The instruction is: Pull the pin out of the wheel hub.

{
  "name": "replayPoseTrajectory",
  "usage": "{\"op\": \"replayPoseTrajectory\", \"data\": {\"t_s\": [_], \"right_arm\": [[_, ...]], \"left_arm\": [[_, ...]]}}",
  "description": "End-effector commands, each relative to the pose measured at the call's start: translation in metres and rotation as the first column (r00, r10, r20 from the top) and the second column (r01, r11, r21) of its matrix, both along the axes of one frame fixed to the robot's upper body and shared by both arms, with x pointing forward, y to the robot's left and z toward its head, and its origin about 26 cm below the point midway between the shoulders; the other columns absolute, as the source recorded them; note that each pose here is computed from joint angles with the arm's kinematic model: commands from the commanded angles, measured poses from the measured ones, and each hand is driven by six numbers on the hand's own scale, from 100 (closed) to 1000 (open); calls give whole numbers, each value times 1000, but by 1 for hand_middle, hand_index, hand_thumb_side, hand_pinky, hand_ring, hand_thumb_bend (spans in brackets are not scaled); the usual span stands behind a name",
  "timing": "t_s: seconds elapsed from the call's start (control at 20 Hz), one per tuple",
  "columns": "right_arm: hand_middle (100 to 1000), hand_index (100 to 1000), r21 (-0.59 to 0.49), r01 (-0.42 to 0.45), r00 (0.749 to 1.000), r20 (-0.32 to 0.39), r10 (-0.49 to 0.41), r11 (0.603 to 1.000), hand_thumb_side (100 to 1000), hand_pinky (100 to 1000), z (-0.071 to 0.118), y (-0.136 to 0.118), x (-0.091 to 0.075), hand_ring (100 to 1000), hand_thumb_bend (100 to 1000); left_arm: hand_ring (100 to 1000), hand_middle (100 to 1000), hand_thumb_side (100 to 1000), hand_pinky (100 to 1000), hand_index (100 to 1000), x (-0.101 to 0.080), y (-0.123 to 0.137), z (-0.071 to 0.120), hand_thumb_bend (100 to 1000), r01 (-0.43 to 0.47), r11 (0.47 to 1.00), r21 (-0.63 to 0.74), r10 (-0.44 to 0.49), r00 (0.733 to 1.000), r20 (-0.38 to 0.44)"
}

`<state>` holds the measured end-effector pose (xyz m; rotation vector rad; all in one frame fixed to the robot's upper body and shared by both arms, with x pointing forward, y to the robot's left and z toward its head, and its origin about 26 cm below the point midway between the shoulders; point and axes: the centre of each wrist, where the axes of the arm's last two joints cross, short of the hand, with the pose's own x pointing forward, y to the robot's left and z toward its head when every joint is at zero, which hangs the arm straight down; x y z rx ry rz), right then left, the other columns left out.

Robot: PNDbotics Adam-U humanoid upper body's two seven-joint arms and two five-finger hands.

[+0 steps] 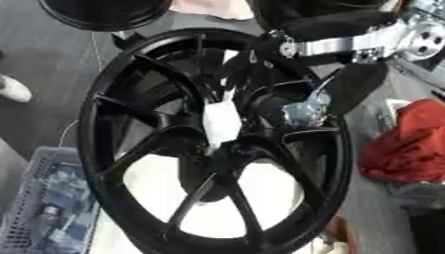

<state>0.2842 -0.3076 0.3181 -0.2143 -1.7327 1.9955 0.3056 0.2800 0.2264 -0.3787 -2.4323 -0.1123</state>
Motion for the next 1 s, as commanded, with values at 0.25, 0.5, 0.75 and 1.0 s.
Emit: {"op": "replayPoseTrajectory", "data": {"t_s": [0.25, 0.5, 0.75, 1.0], "right_arm": [[809, 960, -23, 28, 999, 25, -28, 999, 697, 552, 0, 2, -1, 800, 100], [809, 961, -24, 52, 998, 18, -52, 998, 718, 553, -9, 2, 0, 800, 100], [808, 963, -28, 55, 998, 21, -54, 998, 720, 553, -14, 4, 1, 799, 100], [807, 961, -40, 64, 998, 20, -63, 997, 718, 555, -20, 7, 2, 799, 100]], "left_arm": [[754, 635, 665, 816, 775, -3, 1, 8, 100, -1, 1000, -1, 1, 1000, 24], [754, 631, 665, 816, 773, -3, 1, 8, 100, 0, 1000, -1, 0, 1000, 26], [754, 626, 666, 816, 771, -3, 0, 8, 100, -4, 1000, -4, 4, 1000, 23], [753, 623, 666, 816, 770, -3, 0, 8, 100, -5, 1000, -7, 5, 1000, 23]]}}
